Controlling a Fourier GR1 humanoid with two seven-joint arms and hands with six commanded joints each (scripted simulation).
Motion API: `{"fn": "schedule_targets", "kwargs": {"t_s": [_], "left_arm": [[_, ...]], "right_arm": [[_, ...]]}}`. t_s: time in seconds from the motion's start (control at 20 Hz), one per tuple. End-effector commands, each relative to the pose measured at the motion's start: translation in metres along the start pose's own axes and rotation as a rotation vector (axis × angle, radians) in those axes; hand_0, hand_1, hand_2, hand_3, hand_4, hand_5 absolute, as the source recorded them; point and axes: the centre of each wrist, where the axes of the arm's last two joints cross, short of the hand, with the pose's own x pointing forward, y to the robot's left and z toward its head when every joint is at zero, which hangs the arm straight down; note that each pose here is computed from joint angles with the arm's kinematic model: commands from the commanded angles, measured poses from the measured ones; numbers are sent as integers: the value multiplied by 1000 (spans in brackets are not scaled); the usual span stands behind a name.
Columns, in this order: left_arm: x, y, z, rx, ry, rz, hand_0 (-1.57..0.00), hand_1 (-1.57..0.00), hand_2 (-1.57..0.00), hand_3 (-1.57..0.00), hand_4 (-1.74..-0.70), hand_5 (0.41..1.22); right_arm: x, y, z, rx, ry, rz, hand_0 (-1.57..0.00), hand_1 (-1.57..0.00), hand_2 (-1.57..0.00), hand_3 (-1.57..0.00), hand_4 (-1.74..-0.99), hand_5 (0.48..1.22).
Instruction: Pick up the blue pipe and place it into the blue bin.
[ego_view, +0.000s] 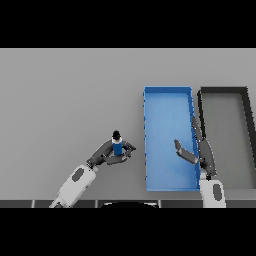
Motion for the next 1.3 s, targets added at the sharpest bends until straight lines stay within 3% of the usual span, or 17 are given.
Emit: {"fn": "schedule_targets", "kwargs": {"t_s": [0.0, 0.05, 0.15, 0.4, 0.8, 1.1, 1.25], "left_arm": [[2, -2, -1, -7, -2, -2, -951, -1047, -1119, -1119, -1544, 1022], [3, -3, 1, -9, -3, -4, -1075, -1151, -1210, -1194, -1580, 1062], [4, -12, 1, -18, -16, -28, -1253, -1302, -1340, -1330, -1530, 1119], [20, -13, -5, 19, -126, -45, -1467, -1483, -1495, -1492, -1478, 1188], [75, -16, -20, -41, -291, -52, -1554, -1556, -1558, -1558, -1465, 1215], [91, -22, -22, -86, -276, -73, -1566, -1567, -1568, -1568, -1467, 1220], [88, -23, -23, -82, -273, -73, -1569, -1569, -1569, -1569, -1466, 1220]], "right_arm": [[1, 2, -3, 8, 7, -4, 1, 1, 1, 1, -1227, 660], [1, -1, -4, 6, 16, -10, 1, 1, 1, 1, -1233, 660], [1, 4, -3, 16, 18, -18, 1, 1, 1, 1, -1224, 651], [3, 4, -8, 10, 17, -23, 1, 1, 1, 1, -1219, 628], [-1, 0, -5, 8, 25, 16, 1, 1, 1, 1, -1184, 643], [-1, -4, -6, -1, 12, 24, 1, 1, 1, 1, -1151, 643], [-1, 16, 26, -101, 16, 23, 1, 1, 1, 1, -1139, 643]]}}
